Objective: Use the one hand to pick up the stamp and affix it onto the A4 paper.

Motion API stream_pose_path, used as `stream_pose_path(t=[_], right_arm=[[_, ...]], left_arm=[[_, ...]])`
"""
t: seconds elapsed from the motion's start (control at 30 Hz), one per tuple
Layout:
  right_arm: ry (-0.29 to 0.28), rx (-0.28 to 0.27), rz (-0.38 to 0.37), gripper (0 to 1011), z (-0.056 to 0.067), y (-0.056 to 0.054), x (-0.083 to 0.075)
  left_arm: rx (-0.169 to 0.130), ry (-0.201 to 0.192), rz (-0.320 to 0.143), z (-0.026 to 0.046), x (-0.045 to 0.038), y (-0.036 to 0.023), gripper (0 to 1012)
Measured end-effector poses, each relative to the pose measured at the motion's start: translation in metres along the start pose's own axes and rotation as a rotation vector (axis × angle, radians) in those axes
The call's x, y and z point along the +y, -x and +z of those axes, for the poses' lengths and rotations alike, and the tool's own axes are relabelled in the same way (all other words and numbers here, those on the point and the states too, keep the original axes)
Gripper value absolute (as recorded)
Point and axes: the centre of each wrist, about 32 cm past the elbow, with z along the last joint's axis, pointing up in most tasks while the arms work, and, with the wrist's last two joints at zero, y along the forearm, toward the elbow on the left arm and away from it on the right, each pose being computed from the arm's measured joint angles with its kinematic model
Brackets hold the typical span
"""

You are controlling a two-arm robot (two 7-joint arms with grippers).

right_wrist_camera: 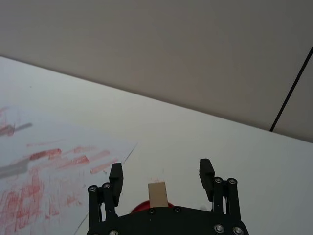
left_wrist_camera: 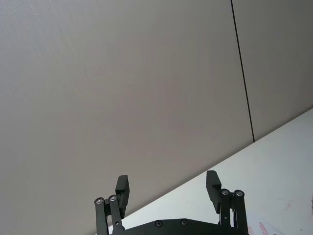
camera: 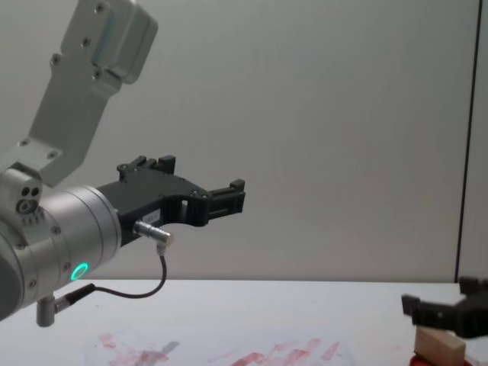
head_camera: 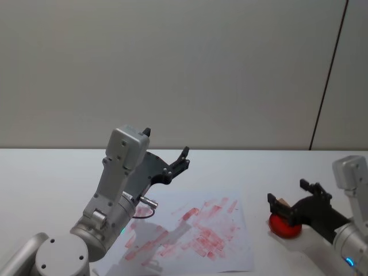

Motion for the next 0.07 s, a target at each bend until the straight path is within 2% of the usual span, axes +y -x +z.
stream_pose_path(t=[0.07], right_arm=[[-0.021,0.008,-0.005,981,0.0035,0.0005,0.0000]], left_arm=[[0.000,0.000,0.000,0.0000,0.0000,0.0000,1002]])
